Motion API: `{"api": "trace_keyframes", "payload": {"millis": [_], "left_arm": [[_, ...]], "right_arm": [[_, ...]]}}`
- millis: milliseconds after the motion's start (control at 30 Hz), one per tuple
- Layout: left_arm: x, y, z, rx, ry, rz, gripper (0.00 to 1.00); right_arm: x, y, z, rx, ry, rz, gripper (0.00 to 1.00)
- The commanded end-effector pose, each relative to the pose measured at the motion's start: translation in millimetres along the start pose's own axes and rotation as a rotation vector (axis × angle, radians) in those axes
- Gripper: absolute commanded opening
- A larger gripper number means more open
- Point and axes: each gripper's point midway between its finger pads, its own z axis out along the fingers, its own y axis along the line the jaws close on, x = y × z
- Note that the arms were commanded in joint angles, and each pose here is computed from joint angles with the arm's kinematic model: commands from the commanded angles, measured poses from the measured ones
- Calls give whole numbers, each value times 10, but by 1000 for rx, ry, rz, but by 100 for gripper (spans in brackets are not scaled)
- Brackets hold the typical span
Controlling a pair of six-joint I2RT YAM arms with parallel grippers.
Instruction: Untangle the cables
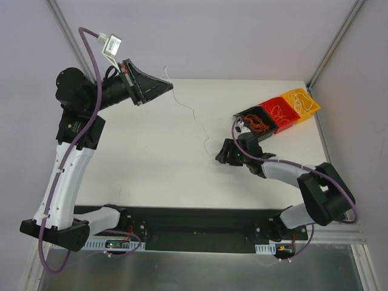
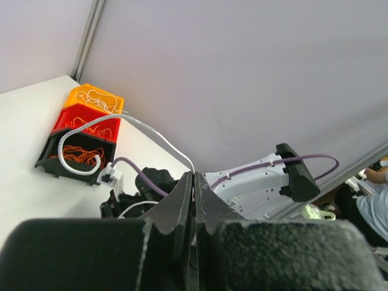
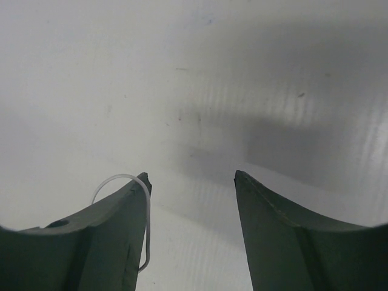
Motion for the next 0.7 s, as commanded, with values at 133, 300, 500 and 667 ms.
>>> {"api": "trace_keyframes", "payload": {"millis": [133, 300, 500, 667], "left_arm": [[-550, -497, -300, -86, -85, 240, 0], [-540, -280, -319, -146, -72, 192, 0], [147, 561, -56, -210, 99, -51, 0], [852, 1043, 173, -236, 255, -172, 0]], "right_arm": [[-198, -348, -289, 58, -84, 30, 62], [-274, -497, -424, 89, -123, 67, 63], [-380, -459, -682, 69, -183, 68, 66], [-477, -361, -913, 48, -225, 4, 78]]}}
